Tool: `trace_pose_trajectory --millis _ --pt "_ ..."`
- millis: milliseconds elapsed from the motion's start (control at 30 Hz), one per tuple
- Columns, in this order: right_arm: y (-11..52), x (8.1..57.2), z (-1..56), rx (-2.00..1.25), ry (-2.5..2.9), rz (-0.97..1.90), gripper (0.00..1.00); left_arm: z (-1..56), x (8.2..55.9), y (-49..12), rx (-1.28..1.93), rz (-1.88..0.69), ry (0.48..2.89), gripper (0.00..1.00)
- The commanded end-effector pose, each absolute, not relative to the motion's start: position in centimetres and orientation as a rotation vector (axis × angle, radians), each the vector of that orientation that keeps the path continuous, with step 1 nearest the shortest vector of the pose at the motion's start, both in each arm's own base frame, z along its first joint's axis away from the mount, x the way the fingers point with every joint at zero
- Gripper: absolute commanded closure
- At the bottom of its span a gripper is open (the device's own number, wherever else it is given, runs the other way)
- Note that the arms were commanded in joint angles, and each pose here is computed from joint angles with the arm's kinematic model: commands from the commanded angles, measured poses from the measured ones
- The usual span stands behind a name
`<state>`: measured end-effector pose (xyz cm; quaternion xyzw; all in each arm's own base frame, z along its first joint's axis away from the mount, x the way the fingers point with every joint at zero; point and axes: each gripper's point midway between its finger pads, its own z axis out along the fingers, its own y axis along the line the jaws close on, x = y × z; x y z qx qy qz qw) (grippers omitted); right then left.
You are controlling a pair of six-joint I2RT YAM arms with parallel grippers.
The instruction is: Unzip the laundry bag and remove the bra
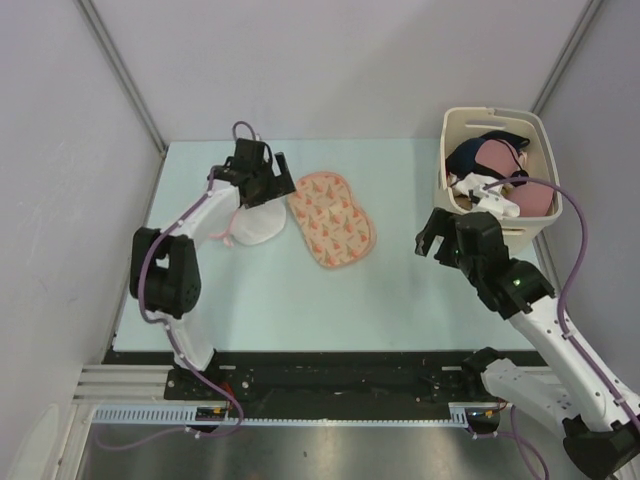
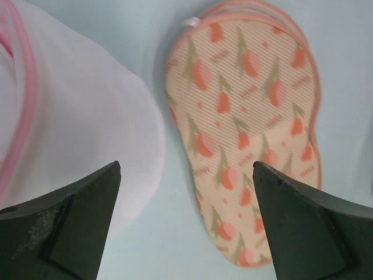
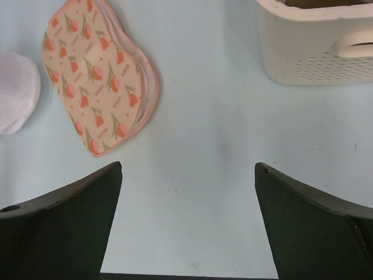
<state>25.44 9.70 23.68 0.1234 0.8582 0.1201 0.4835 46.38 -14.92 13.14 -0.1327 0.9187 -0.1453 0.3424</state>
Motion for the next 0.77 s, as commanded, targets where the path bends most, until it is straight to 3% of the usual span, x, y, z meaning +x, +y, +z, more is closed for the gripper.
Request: trace_pose_trajectory --millis 0,400,733 --pt "11.0 26.1 22.7 0.278 2.128 0.309 0.00 20.3 42.3 -17.9 -0.125 -0.476 2.278 0.00" --pt "13.5 28.1 19.1 0.245 2.224 0.252 0.00 27.2 31.5 -17.5 0.070 -0.644 2.062 0.00" --pt "12.8 28.0 18.2 0.259 2.227 0.137 0.00 25.5 28.2 -14.3 0.055 -0.540 2.020 0.00"
